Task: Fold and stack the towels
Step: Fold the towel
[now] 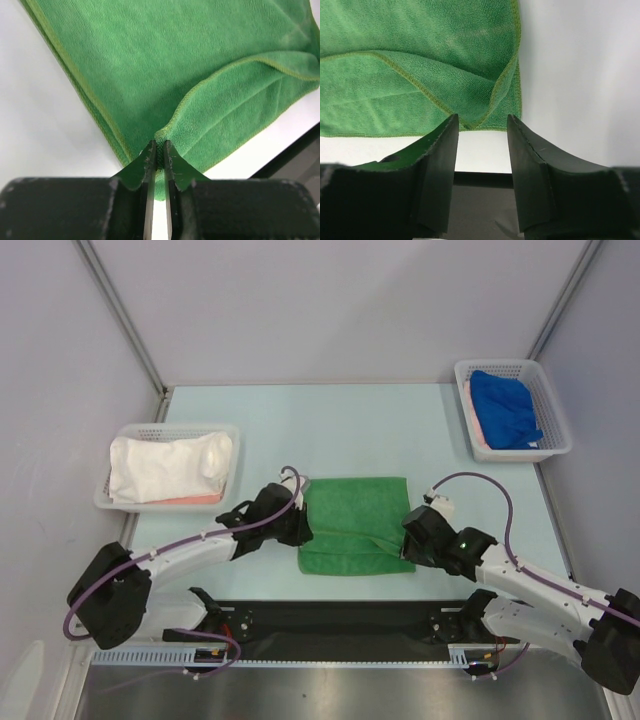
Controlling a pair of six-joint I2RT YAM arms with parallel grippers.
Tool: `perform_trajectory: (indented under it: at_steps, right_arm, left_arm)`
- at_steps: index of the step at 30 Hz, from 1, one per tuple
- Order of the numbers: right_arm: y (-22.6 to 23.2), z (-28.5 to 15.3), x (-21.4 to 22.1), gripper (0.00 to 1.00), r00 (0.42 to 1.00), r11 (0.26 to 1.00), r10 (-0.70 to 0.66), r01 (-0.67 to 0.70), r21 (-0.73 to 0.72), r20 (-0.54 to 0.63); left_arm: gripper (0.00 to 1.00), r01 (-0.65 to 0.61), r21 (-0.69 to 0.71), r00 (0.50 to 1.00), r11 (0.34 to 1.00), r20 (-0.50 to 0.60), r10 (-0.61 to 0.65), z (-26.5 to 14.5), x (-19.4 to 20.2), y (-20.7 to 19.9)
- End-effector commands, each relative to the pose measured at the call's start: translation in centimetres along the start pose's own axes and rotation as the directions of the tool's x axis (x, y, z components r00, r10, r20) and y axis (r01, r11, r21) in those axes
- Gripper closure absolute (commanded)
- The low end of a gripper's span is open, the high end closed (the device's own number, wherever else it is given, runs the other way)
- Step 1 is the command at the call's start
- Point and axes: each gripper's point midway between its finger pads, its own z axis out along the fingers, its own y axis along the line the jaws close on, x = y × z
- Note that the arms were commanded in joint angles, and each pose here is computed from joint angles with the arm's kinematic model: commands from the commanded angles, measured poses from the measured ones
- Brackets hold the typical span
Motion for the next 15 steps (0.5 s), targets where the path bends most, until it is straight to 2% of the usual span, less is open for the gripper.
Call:
perform_trajectory:
  at_steps: [1, 15]
  right_arm:
    - [0.8, -0.3, -0.8, 0.51, 0.999, 0.999, 0.023, -0.022, -0.027, 0.034]
    - [0.8, 0.2, 0.2, 0.52, 0.998, 0.998, 0.056, -0.055, -0.035, 0.008]
  left_arm:
    - [0.85, 0.002, 0.073, 0.999, 0.997, 0.034, -0.004, -0.7, 0.1, -1.3]
    - [0.85, -0.016, 0.140, 0.998, 0.990, 0.059, 0.008, -1.4, 2.7, -1.7]
